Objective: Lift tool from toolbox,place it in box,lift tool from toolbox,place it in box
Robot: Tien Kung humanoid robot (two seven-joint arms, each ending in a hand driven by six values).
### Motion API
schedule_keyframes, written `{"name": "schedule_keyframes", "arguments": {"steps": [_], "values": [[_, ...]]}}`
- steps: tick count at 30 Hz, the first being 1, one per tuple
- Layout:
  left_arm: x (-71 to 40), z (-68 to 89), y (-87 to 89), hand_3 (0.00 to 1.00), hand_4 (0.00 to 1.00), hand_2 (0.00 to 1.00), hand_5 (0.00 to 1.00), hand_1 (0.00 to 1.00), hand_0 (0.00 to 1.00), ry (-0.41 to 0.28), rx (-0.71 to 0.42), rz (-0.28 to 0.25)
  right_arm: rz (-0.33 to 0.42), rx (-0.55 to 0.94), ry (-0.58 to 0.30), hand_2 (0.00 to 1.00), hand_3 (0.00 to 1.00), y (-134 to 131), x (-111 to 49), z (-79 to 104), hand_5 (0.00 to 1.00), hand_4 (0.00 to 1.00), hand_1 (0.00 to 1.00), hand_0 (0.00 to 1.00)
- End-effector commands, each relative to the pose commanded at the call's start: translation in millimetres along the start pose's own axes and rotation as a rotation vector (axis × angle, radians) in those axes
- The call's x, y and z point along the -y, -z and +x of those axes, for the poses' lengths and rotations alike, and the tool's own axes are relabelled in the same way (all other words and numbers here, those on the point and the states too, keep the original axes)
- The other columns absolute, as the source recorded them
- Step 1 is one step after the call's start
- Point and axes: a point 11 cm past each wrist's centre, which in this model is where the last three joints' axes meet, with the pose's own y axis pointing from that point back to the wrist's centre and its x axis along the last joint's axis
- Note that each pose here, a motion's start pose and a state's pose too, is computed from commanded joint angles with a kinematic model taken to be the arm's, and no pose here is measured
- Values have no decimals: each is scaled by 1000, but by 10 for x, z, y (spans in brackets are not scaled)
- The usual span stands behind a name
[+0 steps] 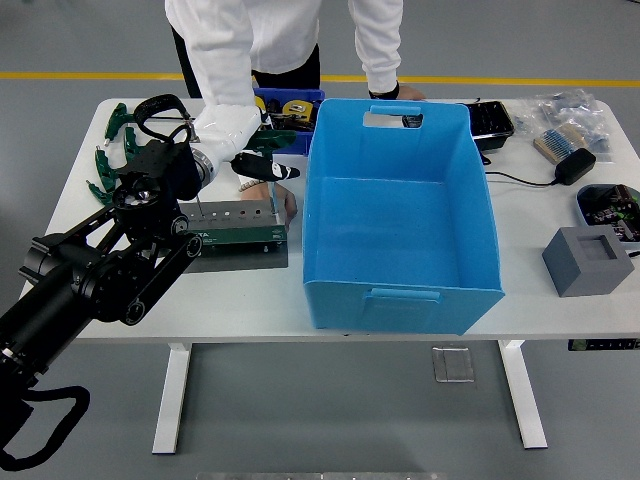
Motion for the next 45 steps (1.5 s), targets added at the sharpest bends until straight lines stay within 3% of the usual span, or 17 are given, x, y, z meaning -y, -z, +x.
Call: {"name": "schedule_keyframes", "arguments": {"steps": [5, 6, 11, 12, 29, 30, 45], "values": [[6, -31, 28, 541, 998, 372, 722, 388, 389, 11, 10, 22, -1, -2, 0, 649, 593, -4, 0, 0, 841, 809, 556, 588], [7, -32, 29, 464, 998, 306, 725, 298, 315, 10, 10, 24, -1, -2, 0, 647, 593, -3, 0, 1, 841, 810, 556, 590], [15, -14, 18, 464, 998, 306, 725, 298, 315, -1, 13, 29, 0, -5, -1, 647, 593, -1, 0, 4, 841, 810, 556, 590], [17, -9, 16, 378, 998, 244, 723, 223, 253, -2, 14, 29, 0, -5, -1, 648, 593, 0, 0, 5, 841, 811, 556, 589], [43, -75, 40, 320, 998, 202, 729, 149, 224, -15, 19, 59, -7, -13, 2, 646, 594, -35, 0, -9, 840, 812, 554, 590], [43, -79, 42, 273, 998, 164, 737, 111, 180, -17, 19, 62, -7, -14, 2, 646, 594, -37, 0, -10, 838, 812, 554, 590], [53, -74, 32, 225, 998, 111, 735, 51, 102, -32, 24, 101, -7, -20, 1, 647, 593, -45, 1, -5, 840, 812, 554, 590]]}}
